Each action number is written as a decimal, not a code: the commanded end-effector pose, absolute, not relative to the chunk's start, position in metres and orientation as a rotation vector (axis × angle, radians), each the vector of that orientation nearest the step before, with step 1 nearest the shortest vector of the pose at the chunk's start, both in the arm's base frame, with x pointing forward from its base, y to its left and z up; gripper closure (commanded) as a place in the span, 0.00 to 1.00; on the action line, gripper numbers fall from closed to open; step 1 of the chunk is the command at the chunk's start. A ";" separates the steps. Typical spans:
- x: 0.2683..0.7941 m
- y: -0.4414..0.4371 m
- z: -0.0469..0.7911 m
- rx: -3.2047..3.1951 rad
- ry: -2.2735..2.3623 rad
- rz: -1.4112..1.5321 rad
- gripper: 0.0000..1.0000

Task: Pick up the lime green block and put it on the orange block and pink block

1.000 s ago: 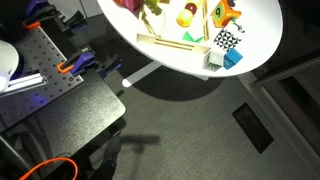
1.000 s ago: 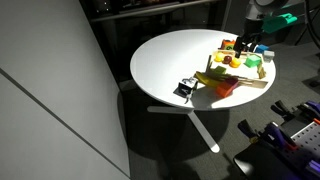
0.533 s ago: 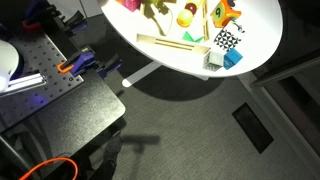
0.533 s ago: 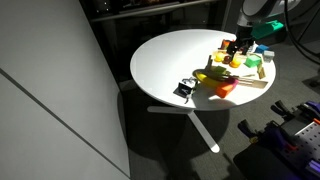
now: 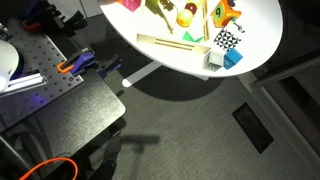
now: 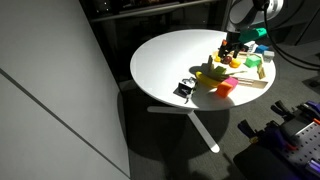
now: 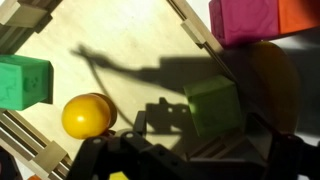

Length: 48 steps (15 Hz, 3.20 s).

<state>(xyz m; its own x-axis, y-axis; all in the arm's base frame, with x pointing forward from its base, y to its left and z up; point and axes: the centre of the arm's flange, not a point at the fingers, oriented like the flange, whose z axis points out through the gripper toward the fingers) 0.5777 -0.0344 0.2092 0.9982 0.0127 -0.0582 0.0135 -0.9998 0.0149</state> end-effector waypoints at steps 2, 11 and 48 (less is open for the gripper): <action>0.600 -0.022 0.193 3.151 0.017 -0.091 0.00; 0.603 -0.007 0.167 3.143 0.070 -0.130 0.00; 0.603 0.020 0.233 3.135 0.027 0.016 0.97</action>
